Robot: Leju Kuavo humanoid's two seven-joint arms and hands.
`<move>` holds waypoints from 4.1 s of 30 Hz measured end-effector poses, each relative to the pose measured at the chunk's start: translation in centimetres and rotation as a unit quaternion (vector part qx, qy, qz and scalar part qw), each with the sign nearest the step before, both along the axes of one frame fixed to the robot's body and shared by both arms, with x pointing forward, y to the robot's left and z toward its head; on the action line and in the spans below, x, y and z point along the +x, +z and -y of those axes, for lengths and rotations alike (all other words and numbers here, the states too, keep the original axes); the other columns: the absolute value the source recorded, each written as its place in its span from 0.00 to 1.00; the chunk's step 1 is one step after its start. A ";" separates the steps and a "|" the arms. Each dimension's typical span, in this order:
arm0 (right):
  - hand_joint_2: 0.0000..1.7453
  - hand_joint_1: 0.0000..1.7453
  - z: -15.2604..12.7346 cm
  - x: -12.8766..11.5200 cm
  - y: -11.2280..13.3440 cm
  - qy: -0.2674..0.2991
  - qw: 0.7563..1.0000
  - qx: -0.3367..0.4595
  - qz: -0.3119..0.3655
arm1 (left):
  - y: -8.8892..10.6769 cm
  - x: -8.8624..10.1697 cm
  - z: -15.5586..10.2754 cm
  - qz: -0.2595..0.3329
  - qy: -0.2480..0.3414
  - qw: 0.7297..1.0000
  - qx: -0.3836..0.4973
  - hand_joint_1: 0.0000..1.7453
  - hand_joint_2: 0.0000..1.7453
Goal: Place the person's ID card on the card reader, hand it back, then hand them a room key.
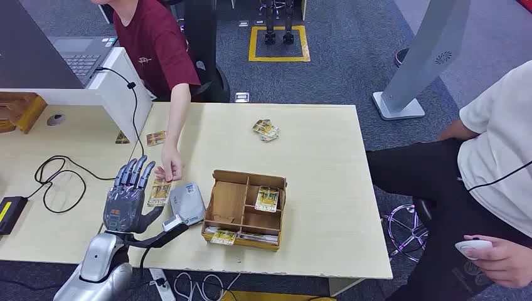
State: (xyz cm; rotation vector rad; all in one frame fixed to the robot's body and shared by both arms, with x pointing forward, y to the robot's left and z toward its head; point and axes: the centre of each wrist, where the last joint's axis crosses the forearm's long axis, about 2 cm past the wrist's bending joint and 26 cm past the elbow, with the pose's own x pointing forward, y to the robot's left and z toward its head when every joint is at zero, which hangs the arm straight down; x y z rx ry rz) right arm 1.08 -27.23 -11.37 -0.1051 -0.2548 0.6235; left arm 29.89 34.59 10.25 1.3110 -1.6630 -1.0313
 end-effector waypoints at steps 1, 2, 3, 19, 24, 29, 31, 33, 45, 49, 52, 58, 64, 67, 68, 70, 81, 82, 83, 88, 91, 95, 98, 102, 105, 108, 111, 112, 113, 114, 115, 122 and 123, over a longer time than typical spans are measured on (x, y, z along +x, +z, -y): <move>1.00 0.00 0.0 0.0 0.0 0.000 1.000 0.000 0.000 | 0.0 0.0 0.0 0.000 0.000 1.000 0.000 0.00 1.00; 1.00 0.00 0.0 0.0 0.0 0.001 1.000 0.000 0.000 | 0.0 0.0 0.0 0.000 0.000 1.000 0.000 0.00 1.00; 1.00 0.00 0.0 0.0 0.0 0.001 1.000 0.000 0.000 | 0.0 0.0 0.0 0.000 0.000 1.000 0.000 0.00 1.00; 1.00 0.00 0.0 0.0 0.0 0.004 1.000 0.000 0.001 | 0.0 0.1 0.1 0.000 -0.001 1.000 -0.006 1.00 1.00; 1.00 0.00 0.0 0.0 0.0 0.004 1.000 -0.001 0.001 | 0.1 0.1 0.0 0.005 -0.010 1.000 -0.015 1.00 1.00; 1.00 0.00 0.0 0.0 0.0 0.004 1.000 0.000 0.001 | 0.1 0.1 0.0 0.005 -0.013 1.000 -0.017 1.00 1.00; 1.00 0.00 0.0 0.0 0.0 0.004 1.000 -0.001 0.001 | 0.1 0.1 0.0 0.005 -0.014 1.000 -0.018 1.00 1.00; 1.00 0.00 0.0 0.0 0.0 0.004 1.000 -0.001 0.001 | 0.1 0.1 0.0 0.006 -0.016 1.000 -0.022 1.00 1.00; 1.00 0.00 0.0 0.0 0.0 0.004 1.000 -0.001 0.001 | 0.0 0.0 0.0 0.006 -0.023 0.999 -0.032 1.00 1.00; 1.00 0.00 0.0 0.0 0.0 0.004 1.000 -0.001 0.001 | 0.0 0.0 0.0 0.005 -0.023 0.999 -0.032 1.00 1.00; 1.00 0.00 0.0 0.0 0.0 0.004 1.000 -0.001 0.001 | 0.0 0.0 0.0 0.005 -0.023 0.999 -0.032 1.00 1.00; 1.00 0.00 0.0 0.0 0.0 0.004 1.000 -0.001 0.001 | 0.0 0.0 0.0 0.005 -0.023 0.999 -0.033 1.00 1.00; 1.00 0.00 0.0 0.0 0.0 0.004 1.000 -0.001 0.001 | 0.0 0.0 0.0 0.005 -0.023 0.999 -0.034 1.00 1.00; 1.00 0.00 0.0 0.0 0.0 0.004 1.000 -0.001 0.001 | -0.1 0.0 0.0 0.001 -0.028 0.999 -0.046 1.00 1.00; 1.00 0.00 0.0 0.0 0.0 0.004 1.000 -0.001 0.001 | -0.1 0.0 0.0 -0.003 -0.031 0.998 -0.055 1.00 1.00; 1.00 0.00 0.0 0.0 0.0 0.005 1.000 -0.002 0.002 | -0.1 0.0 0.0 -0.016 -0.038 0.996 -0.082 1.00 1.00; 1.00 0.00 0.0 0.1 0.0 0.003 1.000 -0.010 -0.001 | 0.5 0.3 1.2 -0.032 -0.046 0.982 -0.178 1.00 1.00; 1.00 0.00 0.0 0.1 0.0 0.003 1.000 -0.010 -0.001 | 0.6 0.4 1.3 -0.033 -0.046 0.982 -0.180 1.00 1.00; 1.00 0.00 0.0 0.1 0.0 0.002 1.000 -0.010 -0.001 | 0.6 0.4 1.3 -0.035 -0.048 0.981 -0.184 1.00 1.00; 1.00 0.00 0.0 0.1 0.0 -0.001 1.000 -0.011 0.000 | 0.4 0.5 1.9 -0.106 -0.074 0.951 -0.279 1.00 1.00; 1.00 0.00 0.0 0.0 0.0 -0.004 1.000 -0.013 0.002 | 0.4 0.6 2.3 -0.170 -0.101 0.905 -0.376 1.00 1.00; 1.00 0.00 0.0 -0.1 0.0 -0.008 1.000 -0.015 0.003 | 0.5 0.8 2.4 -0.233 -0.115 0.847 -0.463 1.00 1.00; 1.00 0.00 0.0 -0.2 0.0 -0.009 1.000 -0.018 0.003 | 0.6 0.9 2.3 -0.254 -0.110 0.824 -0.493 1.00 1.00; 1.00 0.00 0.1 -0.3 0.0 -0.009 1.000 -0.020 0.001 | 0.6 0.8 2.0 -0.261 -0.106 0.817 -0.503 1.00 1.00; 1.00 0.00 0.1 -0.4 0.0 -0.009 1.000 -0.020 0.001 | 0.3 0.5 1.9 -0.267 -0.103 0.816 -0.502 1.00 1.00; 1.00 0.00 0.1 -0.4 0.0 -0.009 1.000 -0.021 0.000 | 0.0 0.1 2.1 -0.275 -0.096 0.817 -0.498 1.00 1.00; 1.00 0.00 0.1 -0.4 0.0 -0.009 1.000 -0.021 0.000 | -0.3 -0.2 2.2 -0.278 -0.088 0.818 -0.497 1.00 1.00; 1.00 0.00 0.1 -0.4 0.0 -0.009 1.000 -0.021 0.000 | -0.4 -0.2 2.2 -0.276 -0.086 0.819 -0.496 1.00 1.00; 1.00 0.00 0.1 -0.4 0.0 -0.008 1.000 -0.021 0.000 | -0.4 -0.3 2.3 -0.274 -0.084 0.820 -0.495 1.00 1.00; 1.00 0.00 0.1 -0.4 0.0 -0.008 1.000 -0.021 0.000 | -0.4 -0.3 2.3 -0.272 -0.082 0.822 -0.494 1.00 1.00; 1.00 0.00 0.1 -0.4 0.0 -0.008 1.000 -0.021 0.000 | -0.4 -0.3 2.3 -0.269 -0.080 0.823 -0.493 1.00 1.00; 1.00 0.00 0.1 -0.4 0.0 -0.008 1.000 -0.022 -0.001 | -0.3 -0.2 2.7 -0.250 -0.066 0.834 -0.487 1.00 1.00; 1.00 0.00 0.1 -0.4 0.0 -0.007 1.000 -0.022 -0.001 | -0.3 -0.1 2.8 -0.248 -0.064 0.835 -0.487 1.00 1.00</move>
